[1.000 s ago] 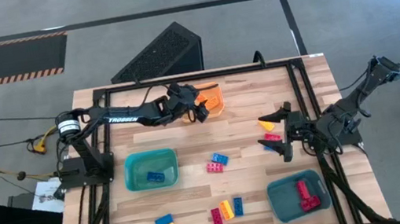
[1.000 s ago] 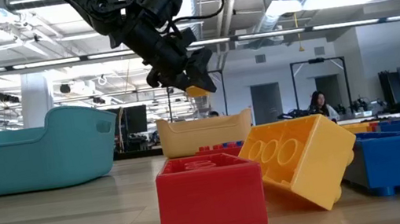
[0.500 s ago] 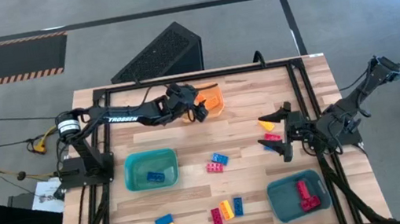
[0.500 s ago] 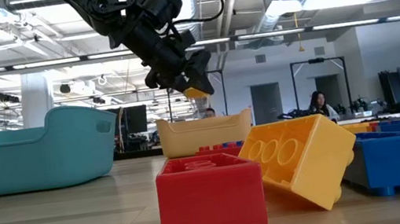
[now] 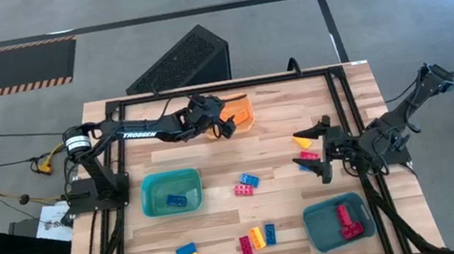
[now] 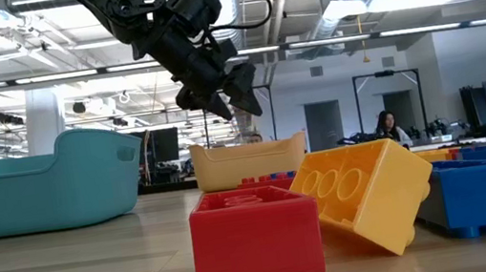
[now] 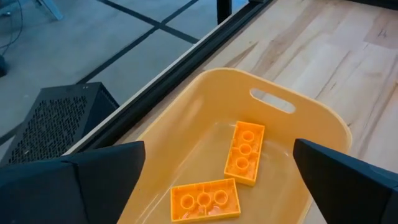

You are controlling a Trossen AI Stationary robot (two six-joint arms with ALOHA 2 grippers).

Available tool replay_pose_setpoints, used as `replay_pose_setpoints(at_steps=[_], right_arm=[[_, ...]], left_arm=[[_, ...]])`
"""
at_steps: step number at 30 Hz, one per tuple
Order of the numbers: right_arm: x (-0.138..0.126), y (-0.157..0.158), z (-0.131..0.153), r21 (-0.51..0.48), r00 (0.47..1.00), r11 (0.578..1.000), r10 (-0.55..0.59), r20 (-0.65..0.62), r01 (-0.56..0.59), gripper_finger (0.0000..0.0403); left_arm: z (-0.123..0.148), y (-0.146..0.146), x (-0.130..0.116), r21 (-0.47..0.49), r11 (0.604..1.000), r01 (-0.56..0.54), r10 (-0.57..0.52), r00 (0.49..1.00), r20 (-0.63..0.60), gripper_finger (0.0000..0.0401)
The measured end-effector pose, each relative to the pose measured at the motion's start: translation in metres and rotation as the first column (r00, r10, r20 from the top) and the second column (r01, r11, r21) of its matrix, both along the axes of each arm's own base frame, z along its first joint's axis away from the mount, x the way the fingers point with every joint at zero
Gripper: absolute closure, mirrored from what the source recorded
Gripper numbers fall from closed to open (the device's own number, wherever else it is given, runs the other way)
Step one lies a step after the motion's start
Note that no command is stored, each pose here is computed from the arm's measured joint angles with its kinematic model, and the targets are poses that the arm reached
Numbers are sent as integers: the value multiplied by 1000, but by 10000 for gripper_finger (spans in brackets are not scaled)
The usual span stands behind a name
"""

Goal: Sort & place blocks by color
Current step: Put the blue game piece into the green bin

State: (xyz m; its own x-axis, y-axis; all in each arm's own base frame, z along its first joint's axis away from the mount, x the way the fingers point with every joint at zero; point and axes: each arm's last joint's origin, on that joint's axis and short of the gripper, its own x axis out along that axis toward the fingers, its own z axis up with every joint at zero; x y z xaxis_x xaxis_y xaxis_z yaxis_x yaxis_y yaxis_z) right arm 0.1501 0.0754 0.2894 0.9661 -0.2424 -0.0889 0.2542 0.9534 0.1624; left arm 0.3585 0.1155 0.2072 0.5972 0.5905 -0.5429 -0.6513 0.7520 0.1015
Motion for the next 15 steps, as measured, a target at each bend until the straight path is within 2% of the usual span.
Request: replay_pose_setpoints(at_steps=[4,8,15], right_arm=[[0,0,-1,-6,1000,1000,0,-9,0,8],[0,0,-2,-13,1000,1000,0,-19,0,8],[0,0,-3,-18,1000,1000,-1,-28,0,8]], left_arm=[[4,-7,2,-13,999,40,-40,999,15,10],[20,-25,3,4,994,111,-111,991,69,11],[61,-73,1,154,949,275,-299,940,161,12]])
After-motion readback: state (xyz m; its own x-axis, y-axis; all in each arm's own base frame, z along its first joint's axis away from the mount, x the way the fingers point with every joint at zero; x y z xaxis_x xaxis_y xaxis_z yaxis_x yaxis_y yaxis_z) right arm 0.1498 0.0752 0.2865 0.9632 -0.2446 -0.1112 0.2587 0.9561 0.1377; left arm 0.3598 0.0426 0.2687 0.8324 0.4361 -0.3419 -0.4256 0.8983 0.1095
